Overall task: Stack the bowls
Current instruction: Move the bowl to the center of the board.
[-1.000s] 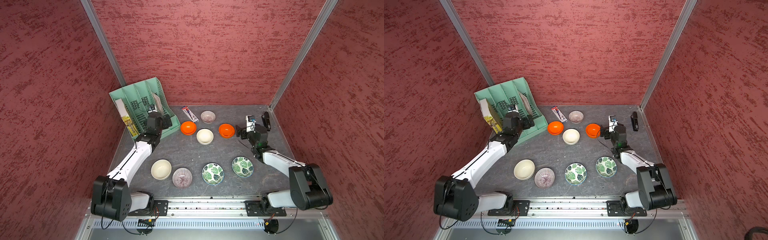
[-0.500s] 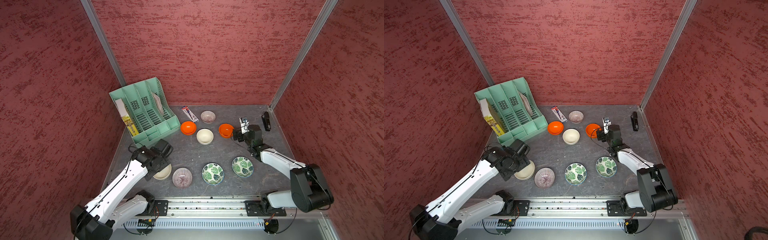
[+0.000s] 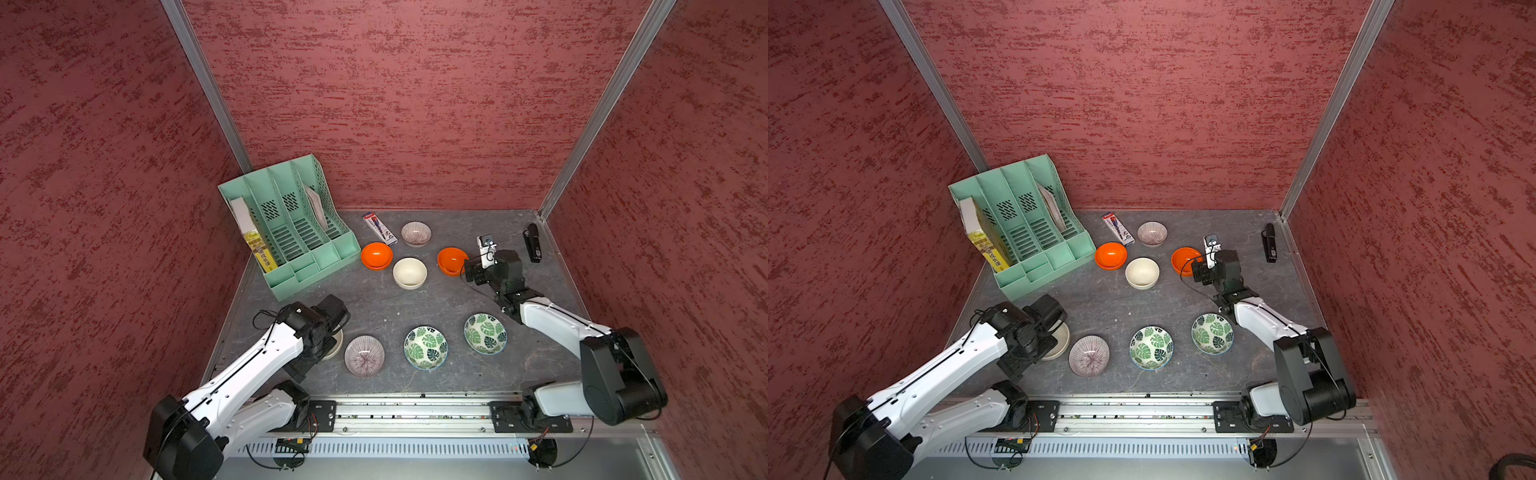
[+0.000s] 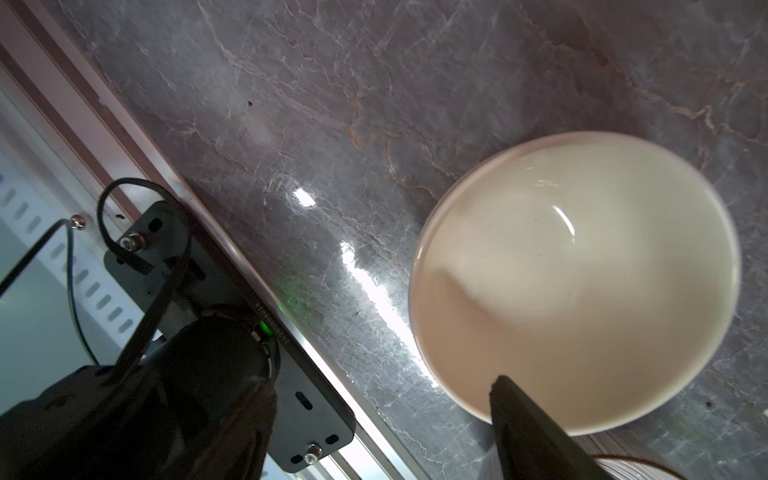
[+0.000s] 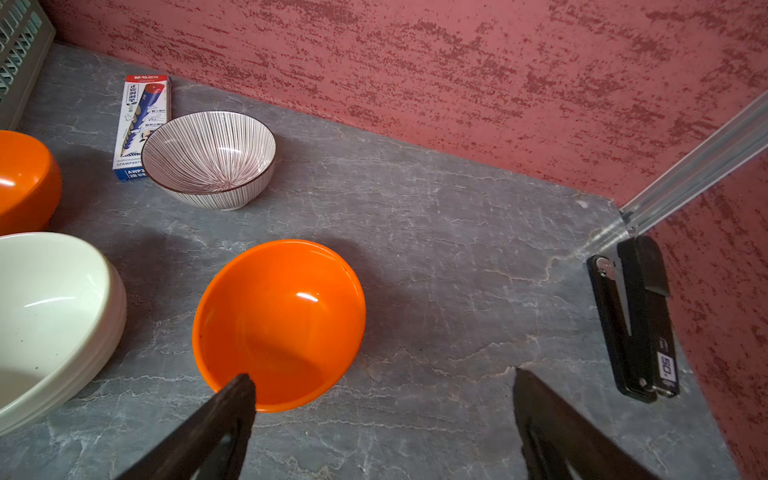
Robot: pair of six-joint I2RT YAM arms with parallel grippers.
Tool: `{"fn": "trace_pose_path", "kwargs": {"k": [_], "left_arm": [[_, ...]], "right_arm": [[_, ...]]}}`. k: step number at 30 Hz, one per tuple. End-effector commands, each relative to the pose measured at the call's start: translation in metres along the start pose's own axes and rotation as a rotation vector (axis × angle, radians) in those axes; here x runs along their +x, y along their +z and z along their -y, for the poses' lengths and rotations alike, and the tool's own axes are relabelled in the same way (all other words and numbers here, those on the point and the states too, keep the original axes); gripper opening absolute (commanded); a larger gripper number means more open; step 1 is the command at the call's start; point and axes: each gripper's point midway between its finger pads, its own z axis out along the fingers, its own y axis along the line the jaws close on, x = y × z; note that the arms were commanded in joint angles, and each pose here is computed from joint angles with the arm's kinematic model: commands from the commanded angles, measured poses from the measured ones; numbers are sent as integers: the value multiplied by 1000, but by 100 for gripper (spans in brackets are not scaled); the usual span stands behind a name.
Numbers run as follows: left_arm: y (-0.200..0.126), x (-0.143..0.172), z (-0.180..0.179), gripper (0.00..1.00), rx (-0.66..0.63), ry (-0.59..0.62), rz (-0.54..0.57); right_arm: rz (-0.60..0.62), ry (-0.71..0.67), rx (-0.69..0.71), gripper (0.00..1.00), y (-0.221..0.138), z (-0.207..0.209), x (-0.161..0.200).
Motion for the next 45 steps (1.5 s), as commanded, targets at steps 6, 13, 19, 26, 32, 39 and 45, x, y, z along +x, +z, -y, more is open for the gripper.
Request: {"fn": "trace_pose_path", "kwargs": {"k": [6,13,19,26,32,39,45], "left_arm": [[12,-22,12,74,45,-55,26],[24,-27,21,62,62,-54,6],[35,-23,28,55,61,-38,-22],[42,-21,30,31,80,-37,-35],[44,-22,39,15,96,-19,-45],[44,-37,67,8,141,4,-27],[46,-50,100,8,162,52,-11]], "right_arm": [[15,-11,-1,98,0,-5,-3],[9,-11,6,98,2,-4,-2],[-2,-17,15,98,5,-4,-1],[-18,-20,18,98,8,-5,2],[-21,-26,21,98,10,-6,2],[-18,-27,16,99,10,-8,0],[-48,-37,8,99,17,-12,7]]}}
